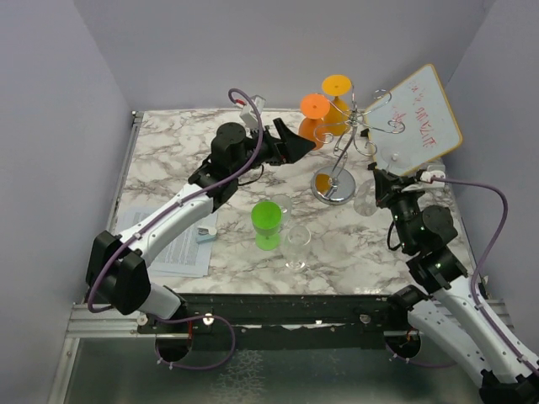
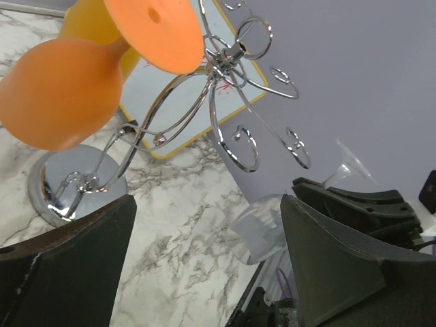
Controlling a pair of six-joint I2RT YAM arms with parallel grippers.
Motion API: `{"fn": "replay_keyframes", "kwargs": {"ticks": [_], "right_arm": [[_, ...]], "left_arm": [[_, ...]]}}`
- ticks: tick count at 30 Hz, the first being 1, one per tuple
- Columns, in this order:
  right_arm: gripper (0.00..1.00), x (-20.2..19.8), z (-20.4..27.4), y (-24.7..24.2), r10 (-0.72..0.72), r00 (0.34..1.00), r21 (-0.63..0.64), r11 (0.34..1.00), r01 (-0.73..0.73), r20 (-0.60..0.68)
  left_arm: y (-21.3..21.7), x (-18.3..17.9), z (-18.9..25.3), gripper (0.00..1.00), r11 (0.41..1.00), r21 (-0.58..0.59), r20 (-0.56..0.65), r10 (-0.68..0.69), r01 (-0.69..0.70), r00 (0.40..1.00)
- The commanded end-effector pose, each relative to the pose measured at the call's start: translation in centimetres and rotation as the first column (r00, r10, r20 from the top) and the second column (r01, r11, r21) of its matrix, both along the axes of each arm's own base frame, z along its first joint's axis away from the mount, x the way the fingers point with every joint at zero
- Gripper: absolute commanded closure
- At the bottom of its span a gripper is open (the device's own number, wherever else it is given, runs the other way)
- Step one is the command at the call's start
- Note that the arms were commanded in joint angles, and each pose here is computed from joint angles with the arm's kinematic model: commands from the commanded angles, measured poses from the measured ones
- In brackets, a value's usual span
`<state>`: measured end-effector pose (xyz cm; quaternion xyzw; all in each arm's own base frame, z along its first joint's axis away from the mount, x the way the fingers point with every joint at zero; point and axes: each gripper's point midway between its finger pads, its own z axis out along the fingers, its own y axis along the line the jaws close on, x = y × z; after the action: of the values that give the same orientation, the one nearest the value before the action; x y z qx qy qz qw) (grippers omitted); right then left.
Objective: Place the wine glass upside down on the wine glass rack
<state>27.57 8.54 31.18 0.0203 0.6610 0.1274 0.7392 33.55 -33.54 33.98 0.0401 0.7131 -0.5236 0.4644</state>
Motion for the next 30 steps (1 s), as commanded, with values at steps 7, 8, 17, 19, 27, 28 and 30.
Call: {"fn": "replay_keyframes", "kwargs": {"ticks": [7, 8, 17, 19, 27, 28, 30], "right_arm": [[0.99, 4.1, 2.5, 0.4, -0.083, 0.99, -0.049, 0.995, 0.089, 0.111], [0.99, 4.4, 2.6, 0.6, -0.085, 0.99, -0.054, 0.994, 0.092, 0.114], [0.99, 6.0, 2.3, 1.2, -0.084, 0.989, -0.049, 0.995, 0.091, 0.125], [0.99, 6.3, 2.0, 1.3, -0.08, 0.99, -0.062, 0.994, 0.088, 0.118], [0.99, 7.8, 1.8, 3.0, 0.036, 0.995, -0.09, 0.996, -0.027, 0.094], [0.99, 7.9, 1.8, 3.5, 0.063, 0.994, -0.096, 0.994, -0.053, 0.094], [0.99, 8.0, 1.9, 4.2, 0.099, 0.991, -0.111, 0.99, -0.088, 0.094]], "left_arm": [[-1.7, 1.3, 2.5, 0.09, 0.992, -0.083, 0.012, -0.098, 0.099, 0.995], [-1.7, 1.7, 2.3, 0.09, 0.992, -0.086, 0.002, -0.09, 0.09, 0.996], [-2.6, 3.3, 1.3, 0.15, 0.989, -0.107, -0.062, -0.108, 0.101, 0.992], [-2.9, 3.6, 1.2, 0.17, 0.989, -0.107, -0.066, -0.112, 0.105, 0.991], [-3.4, 4.1, 0.6, 0.31, 0.988, -0.092, -0.059, -0.129, 0.123, 0.99], [-3.4, 4.1, 0.5, 0.33, 0.989, -0.088, -0.057, -0.126, 0.121, 0.99], [-3.4, 4.2, 0.3, 0.38, 0.989, -0.082, -0.055, -0.124, 0.119, 0.991]]}}
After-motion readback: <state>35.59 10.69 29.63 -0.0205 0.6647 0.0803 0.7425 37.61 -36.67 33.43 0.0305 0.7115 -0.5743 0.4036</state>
